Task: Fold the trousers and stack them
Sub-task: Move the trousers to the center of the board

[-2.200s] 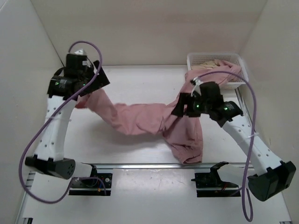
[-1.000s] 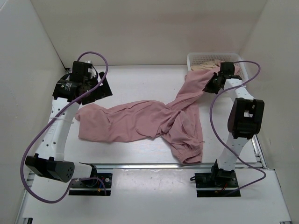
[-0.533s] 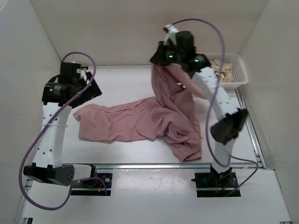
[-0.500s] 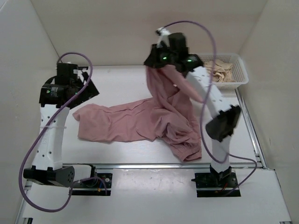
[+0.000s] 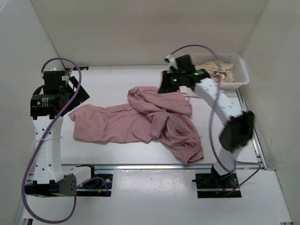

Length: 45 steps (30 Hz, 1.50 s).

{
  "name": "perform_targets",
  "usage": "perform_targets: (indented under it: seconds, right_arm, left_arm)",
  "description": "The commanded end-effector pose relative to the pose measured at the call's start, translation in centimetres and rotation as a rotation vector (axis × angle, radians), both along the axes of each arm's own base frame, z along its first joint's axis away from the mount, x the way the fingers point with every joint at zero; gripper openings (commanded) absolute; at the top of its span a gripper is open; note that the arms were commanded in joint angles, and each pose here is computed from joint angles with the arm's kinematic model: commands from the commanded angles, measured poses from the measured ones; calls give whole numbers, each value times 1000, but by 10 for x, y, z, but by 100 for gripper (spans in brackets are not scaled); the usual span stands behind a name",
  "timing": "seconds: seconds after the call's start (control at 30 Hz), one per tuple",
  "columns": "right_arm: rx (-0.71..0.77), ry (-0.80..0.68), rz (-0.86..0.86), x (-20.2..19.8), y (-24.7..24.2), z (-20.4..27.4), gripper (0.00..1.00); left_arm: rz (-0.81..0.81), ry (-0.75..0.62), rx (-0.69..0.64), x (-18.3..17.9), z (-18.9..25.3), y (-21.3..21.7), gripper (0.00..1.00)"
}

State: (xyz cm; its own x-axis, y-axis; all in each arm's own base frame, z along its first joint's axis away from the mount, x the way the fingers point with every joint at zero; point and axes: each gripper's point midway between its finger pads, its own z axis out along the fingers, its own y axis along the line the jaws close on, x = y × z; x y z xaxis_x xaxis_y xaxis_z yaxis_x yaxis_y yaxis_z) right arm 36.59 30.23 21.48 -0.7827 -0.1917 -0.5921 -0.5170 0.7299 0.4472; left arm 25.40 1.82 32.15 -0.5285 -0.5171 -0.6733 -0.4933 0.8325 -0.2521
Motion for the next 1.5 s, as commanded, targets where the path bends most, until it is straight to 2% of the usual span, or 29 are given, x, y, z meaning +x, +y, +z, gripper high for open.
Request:
perform_targets:
  seconds: [0.0,0.07,0.1,0.17,0.2,0.23,0.43,0.63,0.7,0.73,0.77,0.8,0.83,0.9,0.93,0.97,1.07,1.1,1.13,1.17,1.2,1.23,1.27,1.3,1.4,1.47]
  right_arm:
    - [3,-105,-164,-14,-57,28,0]
    - [-26,-43,-271,-20,-94,-8,0]
    - [-13,-5,-325,-22,-104,-17,4]
    - [-12,51,-423,-24,-132,-39,49]
    - [-9,74,-474,-22,-139,-46,82]
    - [-3,87,-520,-18,-151,-51,87]
    - [-2,274,-684,10,-168,-99,100]
    - [70,403,-781,33,-167,-142,100]
    - [99,435,-777,40,-160,-151,88]
    - [112,413,-775,48,-159,-149,74]
    - [117,400,-763,51,-154,-144,31]
    - [59,328,-769,55,-150,-137,12]
    - [-9,254,-776,58,-149,-125,0]
    - [-116,125,-710,61,-122,-91,0]
    - [-127,108,-689,66,-112,-88,0]
    - [-74,72,-657,79,-94,-63,0]
    - [-4,75,-528,93,-40,-55,0]
    - [73,21,-473,105,-12,-19,0]
    - [104,68,-400,110,13,-33,0]
    - [140,71,-354,115,30,-26,4]
    - [229,17,-307,125,51,16,15]
    - [232,77,-292,134,64,-9,69]
    - [291,11,-277,141,74,32,85]
    - [263,48,-283,140,74,18,98]
    - [227,-16,-315,133,56,37,100]
    - [185,-111,-397,137,35,49,100]
  left_arm:
    - [-66,2,-20,11,-9,-8,100]
    - [-97,4,-39,14,-13,-14,100]
    - [-104,6,-46,15,-16,-16,100]
    - [-127,16,-70,18,-21,-22,100]
    - [-127,15,-70,20,-22,-21,100]
    - [-139,25,-71,19,-26,-25,100]
    - [-176,24,-86,20,-27,-32,100]
    - [-192,37,-66,14,-31,-32,100]
    - [-192,37,-66,13,-31,-32,100]
    - [-192,37,-66,13,-31,-32,100]
    - [-192,37,-66,13,-31,-32,100]
    - [-192,37,-66,13,-31,-32,100]
    - [-199,29,-58,14,-28,-32,100]
    - [-192,30,-52,14,-28,-30,100]
    - [-192,30,-52,14,-28,-30,100]
    - [-184,28,-60,14,-28,-31,100]
    - [-176,36,-69,16,-30,-31,100]
    - [-176,36,-69,16,-30,-31,100]
    - [-176,27,-68,14,-28,-31,100]
    - [-169,18,-59,15,-25,-29,100]
    - [-169,8,-58,13,-22,-29,100]
    - [-169,8,-58,13,-22,-29,100]
    - [-159,-1,-48,10,-18,-27,100]
    - [-159,-1,-48,10,-18,-27,100]
    - [-151,10,-28,8,-20,-23,100]
    - [-151,54,-32,5,-35,-23,100]
